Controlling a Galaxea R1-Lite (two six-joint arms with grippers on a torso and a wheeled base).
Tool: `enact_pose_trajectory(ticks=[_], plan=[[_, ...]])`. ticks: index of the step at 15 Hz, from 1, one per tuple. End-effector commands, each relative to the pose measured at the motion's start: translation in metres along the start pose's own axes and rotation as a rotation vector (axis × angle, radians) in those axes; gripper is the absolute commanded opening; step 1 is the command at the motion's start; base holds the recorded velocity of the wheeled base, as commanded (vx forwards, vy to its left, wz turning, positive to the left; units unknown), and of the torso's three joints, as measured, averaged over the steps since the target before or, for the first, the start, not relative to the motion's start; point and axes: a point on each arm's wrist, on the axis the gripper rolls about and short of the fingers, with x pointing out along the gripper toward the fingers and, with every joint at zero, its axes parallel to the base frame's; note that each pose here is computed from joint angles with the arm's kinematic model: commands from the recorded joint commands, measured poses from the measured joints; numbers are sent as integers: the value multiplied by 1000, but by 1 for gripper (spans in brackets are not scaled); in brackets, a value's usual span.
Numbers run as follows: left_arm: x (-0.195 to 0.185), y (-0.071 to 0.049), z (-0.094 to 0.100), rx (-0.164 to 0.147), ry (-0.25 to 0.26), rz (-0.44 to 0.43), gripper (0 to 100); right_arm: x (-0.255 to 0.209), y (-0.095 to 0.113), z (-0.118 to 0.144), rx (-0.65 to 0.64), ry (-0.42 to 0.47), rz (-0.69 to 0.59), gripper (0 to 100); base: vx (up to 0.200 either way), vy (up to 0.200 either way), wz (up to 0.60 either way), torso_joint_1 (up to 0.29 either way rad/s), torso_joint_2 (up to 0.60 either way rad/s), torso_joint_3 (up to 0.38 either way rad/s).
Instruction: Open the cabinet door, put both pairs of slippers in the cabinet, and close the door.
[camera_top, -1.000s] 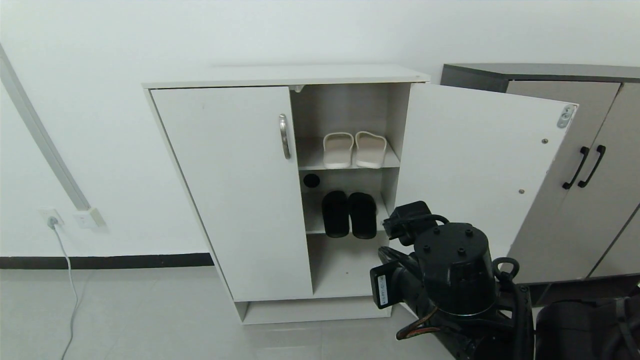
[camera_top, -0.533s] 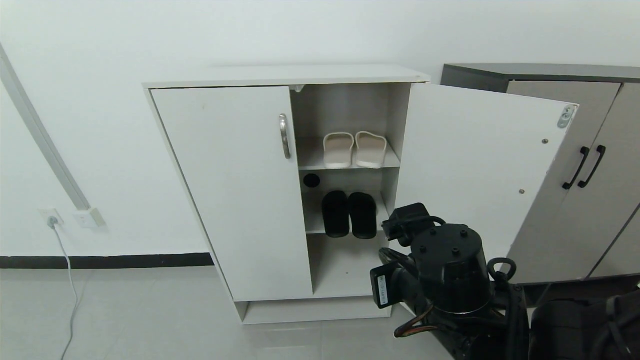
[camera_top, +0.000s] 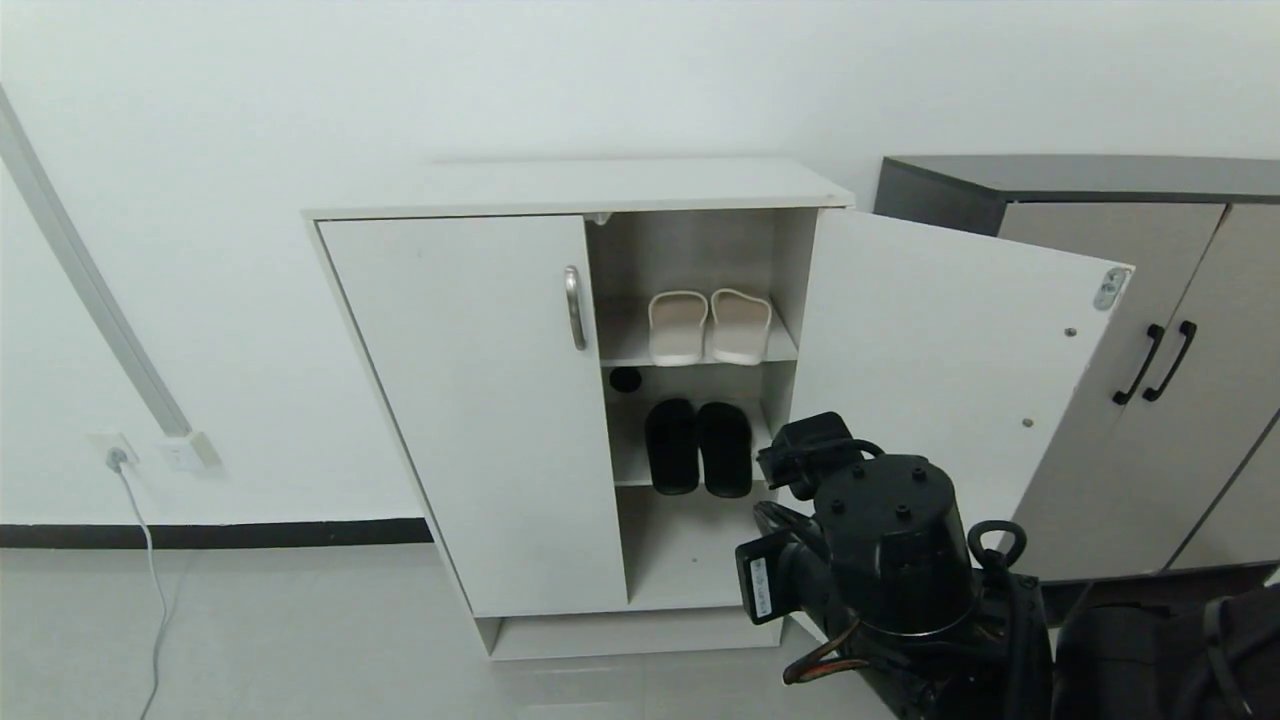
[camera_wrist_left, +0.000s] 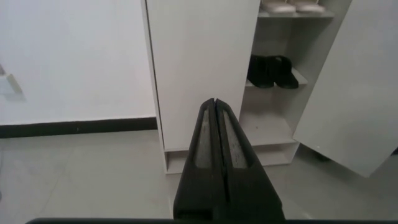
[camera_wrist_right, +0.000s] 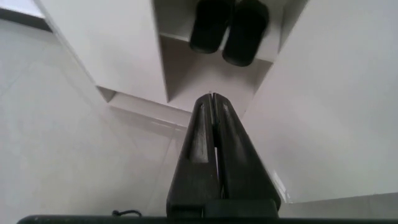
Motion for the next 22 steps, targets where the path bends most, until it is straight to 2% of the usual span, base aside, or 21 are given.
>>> enact_pose_trajectory(ticks=[1,11,22], plan=[[0,0,0,-1,0,0,0,1,0,-1,-1,2,-1,0,0,0,0,85,-452,-349],[0,0,0,-1,2,0,0,1,0,-1,-1,2,-1,0,0,0,0,137,-466,-332],[0,0,0,-1,0,0,0,2,0,-2,-4,5,-3,0,0,0,0,209,-525,-316]])
